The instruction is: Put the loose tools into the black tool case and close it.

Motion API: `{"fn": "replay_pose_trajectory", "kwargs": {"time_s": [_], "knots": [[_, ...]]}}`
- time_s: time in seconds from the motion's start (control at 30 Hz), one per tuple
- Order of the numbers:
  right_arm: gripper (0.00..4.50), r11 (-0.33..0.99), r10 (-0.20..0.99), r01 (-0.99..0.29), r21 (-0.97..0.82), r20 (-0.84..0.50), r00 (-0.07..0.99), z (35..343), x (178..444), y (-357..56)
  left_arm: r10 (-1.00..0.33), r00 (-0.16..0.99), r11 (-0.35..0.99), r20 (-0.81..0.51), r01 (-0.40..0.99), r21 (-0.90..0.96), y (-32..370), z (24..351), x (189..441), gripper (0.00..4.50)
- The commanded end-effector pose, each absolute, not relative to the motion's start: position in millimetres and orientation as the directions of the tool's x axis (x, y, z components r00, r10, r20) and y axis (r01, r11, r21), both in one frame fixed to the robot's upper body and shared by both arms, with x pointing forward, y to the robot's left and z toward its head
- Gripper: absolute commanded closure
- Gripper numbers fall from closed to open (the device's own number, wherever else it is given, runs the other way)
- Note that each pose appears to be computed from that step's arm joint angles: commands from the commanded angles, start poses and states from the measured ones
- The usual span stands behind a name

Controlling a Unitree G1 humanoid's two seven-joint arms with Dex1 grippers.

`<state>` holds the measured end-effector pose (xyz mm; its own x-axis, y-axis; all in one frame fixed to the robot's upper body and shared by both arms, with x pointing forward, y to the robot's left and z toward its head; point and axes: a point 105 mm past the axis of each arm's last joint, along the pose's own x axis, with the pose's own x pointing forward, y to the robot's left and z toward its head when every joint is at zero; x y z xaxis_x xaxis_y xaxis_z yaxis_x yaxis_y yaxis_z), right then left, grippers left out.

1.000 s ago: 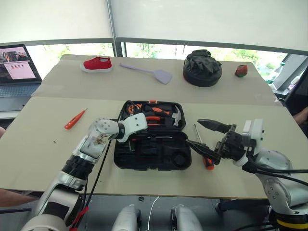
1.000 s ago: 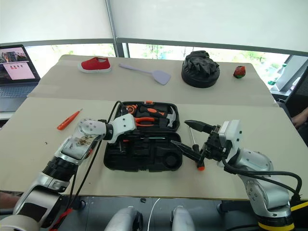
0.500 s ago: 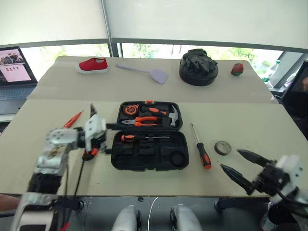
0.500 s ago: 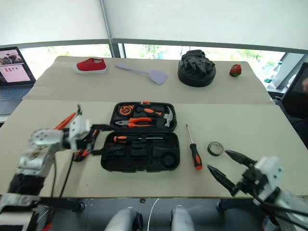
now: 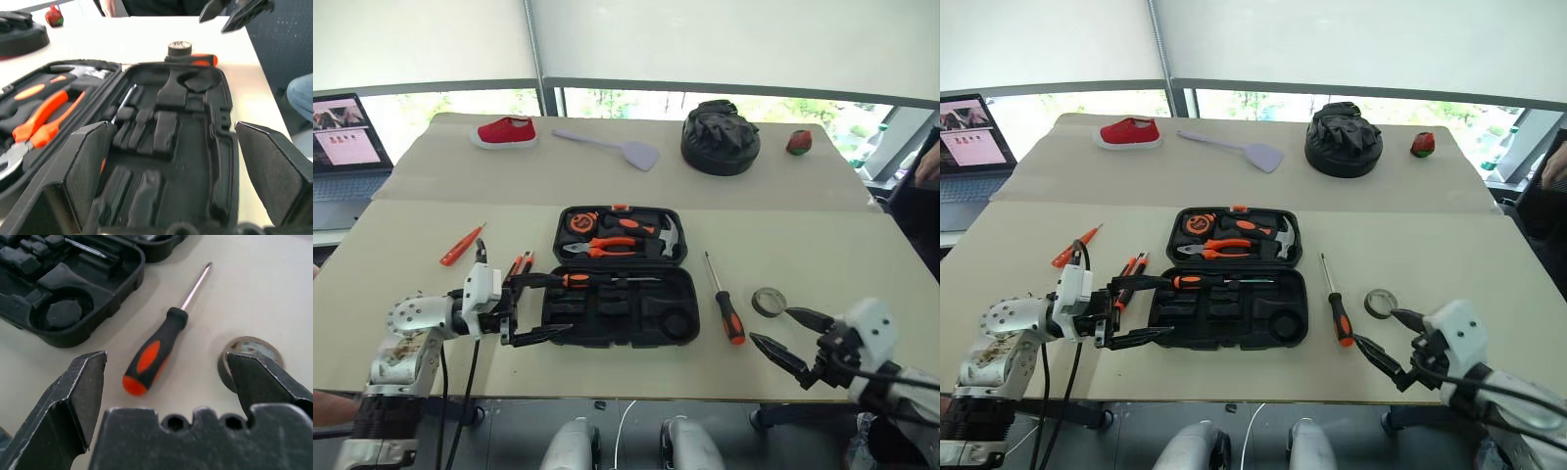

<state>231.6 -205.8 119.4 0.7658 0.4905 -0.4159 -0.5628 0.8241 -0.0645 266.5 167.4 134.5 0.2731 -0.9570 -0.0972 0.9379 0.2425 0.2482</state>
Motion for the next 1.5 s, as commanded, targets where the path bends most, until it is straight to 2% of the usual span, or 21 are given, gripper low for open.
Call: {"fn": "replay_pose_trajectory", "kwargs": {"time_s": [0.03,0.27,0.37,0.43,0.47,0.5,0.63,0.77,0.83,0.9,0.93,1.03,1.1,1.2,1.37,1.5], "knots": [[0.00,0.831,0.461,-0.556,-0.021,-0.532,0.710,107,238,-194,-0.963,0.256,0.223,-0.081,0.931,0.288,158,144,264,0.06],[0.00,0.872,0.370,-0.490,-0.023,-0.624,0.688,91,262,-191,-0.959,0.275,0.245,-0.071,0.928,0.282,154,142,262,0.06],[0.71,0.883,0.336,-0.466,-0.050,-0.626,0.704,90,271,-189,-0.957,0.283,0.254,-0.067,0.925,0.282,154,143,262,0.00],[1.53,0.892,0.299,-0.448,-0.062,-0.662,0.687,86,272,-192,-0.956,0.287,0.257,-0.065,0.922,0.290,153,144,263,0.00],[1.71,0.895,0.286,-0.442,-0.065,-0.677,0.678,85,271,-193,-0.955,0.289,0.259,-0.063,0.920,0.293,153,144,263,0.00],[2.11,0.896,0.278,-0.438,-0.068,-0.684,0.675,84,271,-194,-0.955,0.290,0.260,-0.063,0.920,0.295,153,145,263,0.00],[3.46,0.919,0.220,-0.379,-0.107,-0.659,0.720,100,273,-207,-0.951,0.305,0.276,-0.047,0.910,0.308,156,151,265,0.00],[3.51,0.921,0.237,-0.362,-0.141,-0.533,0.812,133,279,-209,-0.945,0.328,0.318,0.014,0.903,0.291,157,161,266,0.00],[3.51,0.890,0.361,-0.440,-0.115,-0.412,0.837,163,282,-194,-0.942,0.334,0.328,0.025,0.903,0.277,157,163,265,0.00],[3.51,0.876,0.392,-0.468,-0.120,-0.389,0.834,174,281,-191,-0.934,0.357,0.349,0.024,0.897,0.271,159,161,266,0.00],[3.51,0.837,0.440,-0.523,-0.161,-0.369,0.818,184,283,-186,-0.929,0.370,0.359,0.010,0.895,0.266,163,157,264,0.00],[3.51,0.640,0.645,-0.709,-0.296,-0.295,0.705,209,283,-151,-0.916,0.402,0.386,-0.008,0.885,0.259,171,150,263,0.00],[3.51,0.492,0.726,-0.793,-0.360,-0.333,0.602,206,288,-127,-0.907,0.420,0.403,-0.012,0.876,0.265,173,149,263,0.00],[3.51,0.297,0.762,-0.862,-0.410,-0.442,0.473,189,298,-103,-0.897,0.442,0.420,-0.024,0.866,0.270,177,148,262,0.00],[3.51,0.055,0.712,-0.857,-0.512,-0.582,0.393,169,320,-79,-0.876,0.481,0.452,-0.047,0.850,0.269,186,146,254,0.00],[3.51,-0.043,0.650,-0.863,-0.503,-0.671,0.358,152,329,-81,-0.868,0.492,0.459,-0.063,0.845,0.276,187,147,248,0.00]]}}
